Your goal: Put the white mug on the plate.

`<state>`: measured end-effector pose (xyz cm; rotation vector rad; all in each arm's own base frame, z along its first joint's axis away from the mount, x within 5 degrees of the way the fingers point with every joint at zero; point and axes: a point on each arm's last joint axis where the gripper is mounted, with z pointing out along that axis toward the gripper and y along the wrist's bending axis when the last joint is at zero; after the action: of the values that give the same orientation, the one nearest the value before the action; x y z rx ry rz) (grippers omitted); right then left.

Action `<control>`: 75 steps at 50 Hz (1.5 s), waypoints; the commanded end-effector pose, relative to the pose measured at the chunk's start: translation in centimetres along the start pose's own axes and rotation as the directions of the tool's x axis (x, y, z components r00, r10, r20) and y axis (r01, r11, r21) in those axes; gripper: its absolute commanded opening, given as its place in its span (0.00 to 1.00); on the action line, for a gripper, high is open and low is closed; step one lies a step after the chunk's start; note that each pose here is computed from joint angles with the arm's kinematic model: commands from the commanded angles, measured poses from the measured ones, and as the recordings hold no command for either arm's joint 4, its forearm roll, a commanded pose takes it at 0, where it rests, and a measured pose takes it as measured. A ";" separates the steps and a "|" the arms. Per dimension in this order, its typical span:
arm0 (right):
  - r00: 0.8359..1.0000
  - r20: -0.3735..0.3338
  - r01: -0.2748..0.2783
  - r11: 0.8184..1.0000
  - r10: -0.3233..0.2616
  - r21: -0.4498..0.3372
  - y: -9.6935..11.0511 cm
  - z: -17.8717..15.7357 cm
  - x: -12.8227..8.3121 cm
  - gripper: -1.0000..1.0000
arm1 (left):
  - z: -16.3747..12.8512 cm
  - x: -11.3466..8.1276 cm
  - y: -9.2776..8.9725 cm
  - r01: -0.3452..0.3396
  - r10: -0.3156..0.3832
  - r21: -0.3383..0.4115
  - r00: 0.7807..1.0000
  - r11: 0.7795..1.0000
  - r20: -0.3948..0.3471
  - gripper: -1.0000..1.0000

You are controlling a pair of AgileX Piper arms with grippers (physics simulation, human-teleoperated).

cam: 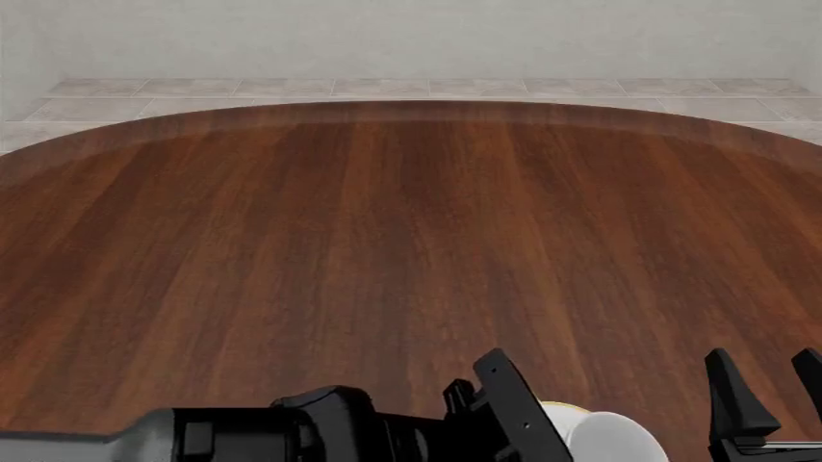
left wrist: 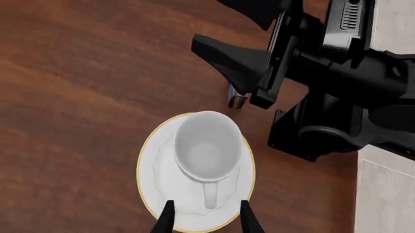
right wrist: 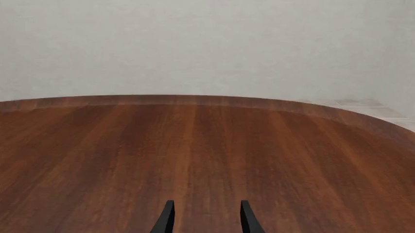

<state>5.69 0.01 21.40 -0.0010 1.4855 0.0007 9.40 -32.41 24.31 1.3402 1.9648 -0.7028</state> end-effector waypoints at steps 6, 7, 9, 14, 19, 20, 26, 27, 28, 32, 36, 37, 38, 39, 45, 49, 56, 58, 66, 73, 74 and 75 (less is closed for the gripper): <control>1.000 0.000 0.001 1.000 -0.001 0.000 0.0 0.0 0.0 1.00 | -2.9 -1.2 0.3 -0.025 0.025 -0.007 0.999 1.000 0.030 1.00; 1.000 0.000 0.001 1.000 -0.001 0.000 0.0 0.0 0.0 1.00 | -3.2 -1.4 0.3 -0.024 0.024 -0.007 0.999 1.000 0.035 1.00; 1.000 0.000 0.001 1.000 -0.001 0.000 0.0 0.0 0.0 1.00 | -3.8 -1.7 0.3 -0.021 0.021 -0.008 0.999 1.000 0.045 1.00; 1.000 0.000 0.001 1.000 -0.001 0.000 0.0 0.0 0.0 1.00 | -5.3 -2.0 0.5 -0.025 0.026 -0.013 0.997 1.000 0.067 1.00; 1.000 0.000 0.001 1.000 -0.001 0.000 0.0 0.0 0.0 1.00 | -6.9 -2.3 0.6 -0.015 0.016 -0.016 0.995 1.000 0.096 1.00; 1.000 0.000 0.001 1.000 -0.001 0.000 0.0 0.0 0.0 1.00 | -6.9 -2.3 0.6 -0.015 0.016 -0.016 0.995 1.000 0.096 1.00; 1.000 0.000 0.001 1.000 -0.001 0.000 0.0 0.0 0.0 1.00 | -9.0 -2.0 1.5 0.001 0.004 -0.037 0.990 0.999 0.139 1.00; 1.000 0.000 0.001 1.000 -0.001 0.000 0.0 0.0 0.0 1.00 | -9.3 -2.0 1.5 0.003 0.002 -0.037 0.989 0.999 0.145 1.00; 1.000 0.000 0.001 1.000 -0.001 0.000 0.0 0.0 0.0 1.00 | -9.7 -1.9 1.7 0.012 -0.006 -0.041 0.988 0.999 0.153 1.00; 1.000 0.000 0.001 1.000 -0.001 0.000 0.0 0.0 0.0 1.00 | -10.8 -1.2 2.2 0.018 -0.009 -0.057 0.987 0.998 0.160 1.00; 1.000 0.000 0.001 1.000 -0.001 0.000 0.0 0.0 0.0 1.00 | -11.6 -0.9 2.5 0.030 -0.018 -0.068 0.985 0.997 0.170 1.00; 1.000 0.000 0.001 1.000 -0.001 0.000 0.0 0.0 0.0 1.00 | -11.8 -0.7 2.6 0.026 -0.013 -0.073 0.985 0.997 0.171 1.00; 1.000 0.000 0.001 1.000 -0.001 0.001 0.0 0.0 0.0 1.00 | -11.9 -0.6 2.7 0.026 -0.012 -0.077 0.985 0.997 0.171 1.00; 1.000 0.000 0.001 1.000 -0.001 0.000 0.0 0.0 0.0 1.00 | -12.2 -0.5 2.8 0.020 -0.005 -0.080 0.984 0.997 0.176 1.00; 1.000 0.000 0.001 1.000 -0.001 0.000 0.0 0.0 0.0 1.00 | -14.2 -0.4 2.9 0.044 -0.024 -0.087 0.976 0.995 0.216 1.00; 1.000 0.000 0.001 1.000 -0.001 0.000 0.0 0.0 0.0 1.00 | -14.9 -0.1 3.1 0.046 -0.023 -0.094 0.973 0.994 0.228 1.00; 1.000 0.000 0.001 1.000 -0.001 0.001 0.0 0.0 0.0 1.00 | -16.6 0.7 3.5 0.076 -0.044 -0.111 0.964 0.991 0.263 1.00; 1.000 0.000 0.001 1.000 -0.001 0.000 0.0 0.0 0.0 1.00 | -16.9 1.0 3.5 0.084 -0.051 -0.112 0.962 0.990 0.267 1.00; 1.000 0.000 0.000 1.000 0.000 0.005 0.0 0.2 0.0 1.00 | -18.0 2.1 3.8 0.108 -0.067 -0.127 0.954 0.986 0.291 1.00; 0.999 0.049 0.001 1.000 -0.002 0.010 -0.1 -0.1 -0.6 1.00 | -18.8 3.0 4.1 0.133 -0.085 -0.141 0.949 0.981 0.305 1.00; 0.998 0.062 -0.009 1.000 0.009 0.002 0.0 -0.1 -0.8 1.00 | -18.9 3.2 4.2 0.140 -0.091 -0.144 0.948 0.980 0.307 1.00; 0.998 0.059 -0.022 1.000 0.022 -0.004 0.0 -0.1 -0.8 1.00 | -18.9 3.3 4.2 0.140 -0.090 -0.145 0.948 0.980 0.307 1.00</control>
<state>5.64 -0.02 21.64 -0.0039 1.4665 -0.0101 8.79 -16.80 34.01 1.0089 1.8192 -0.7339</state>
